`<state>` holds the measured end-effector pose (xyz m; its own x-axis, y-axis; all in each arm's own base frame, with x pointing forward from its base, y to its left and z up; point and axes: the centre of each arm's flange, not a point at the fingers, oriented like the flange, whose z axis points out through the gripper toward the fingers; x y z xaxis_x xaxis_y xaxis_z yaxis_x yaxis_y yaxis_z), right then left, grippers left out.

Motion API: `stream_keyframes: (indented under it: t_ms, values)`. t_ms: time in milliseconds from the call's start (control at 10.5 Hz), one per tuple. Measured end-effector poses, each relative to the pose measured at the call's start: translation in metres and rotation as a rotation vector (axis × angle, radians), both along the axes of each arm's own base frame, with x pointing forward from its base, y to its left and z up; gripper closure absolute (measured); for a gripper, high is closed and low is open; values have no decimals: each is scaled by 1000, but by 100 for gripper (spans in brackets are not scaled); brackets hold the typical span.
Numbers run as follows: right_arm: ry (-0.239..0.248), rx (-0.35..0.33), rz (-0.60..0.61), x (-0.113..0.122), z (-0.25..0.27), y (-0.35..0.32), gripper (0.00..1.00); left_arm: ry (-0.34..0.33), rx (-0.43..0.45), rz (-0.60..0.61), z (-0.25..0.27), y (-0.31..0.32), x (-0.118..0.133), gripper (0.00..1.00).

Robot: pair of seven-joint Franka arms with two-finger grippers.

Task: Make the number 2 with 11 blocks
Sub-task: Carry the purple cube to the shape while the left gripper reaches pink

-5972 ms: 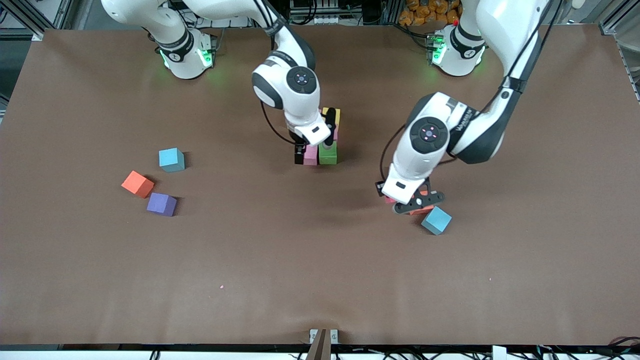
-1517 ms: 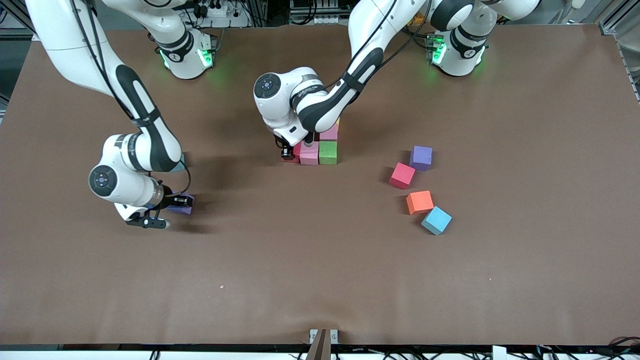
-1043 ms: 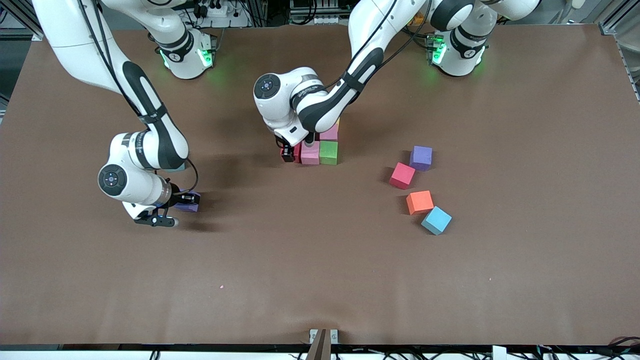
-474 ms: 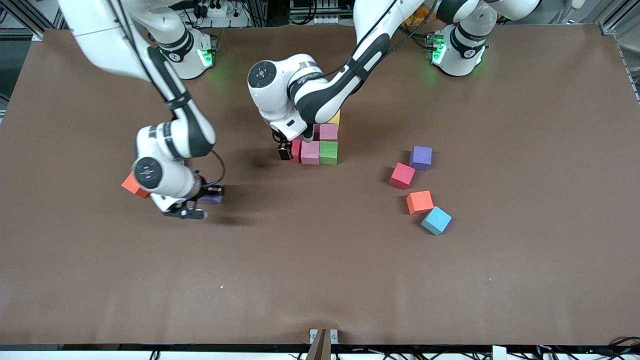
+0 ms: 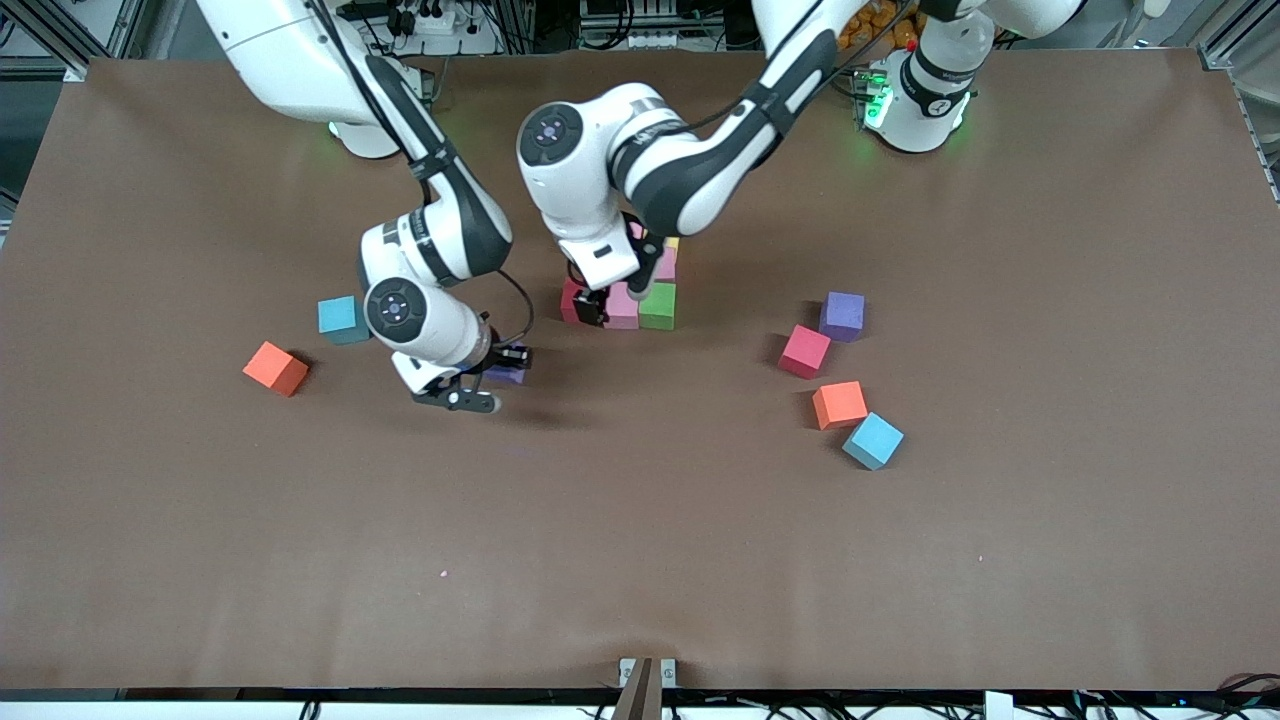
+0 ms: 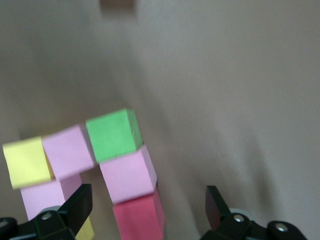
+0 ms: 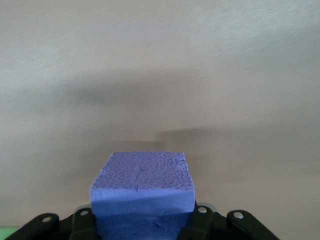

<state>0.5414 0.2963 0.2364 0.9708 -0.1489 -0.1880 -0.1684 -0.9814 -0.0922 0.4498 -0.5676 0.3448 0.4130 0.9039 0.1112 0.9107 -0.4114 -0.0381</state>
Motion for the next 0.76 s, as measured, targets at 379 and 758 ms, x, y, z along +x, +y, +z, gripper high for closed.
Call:
stream_keyframes:
  t_ms: [379,758]
  values:
    - [-23,13,39,-12,-1,29,44,73,36,-286,26,114,48,0]
    - [-35,14,65,-22,-12,63,44,176,-41,-699,36,245,59,0]
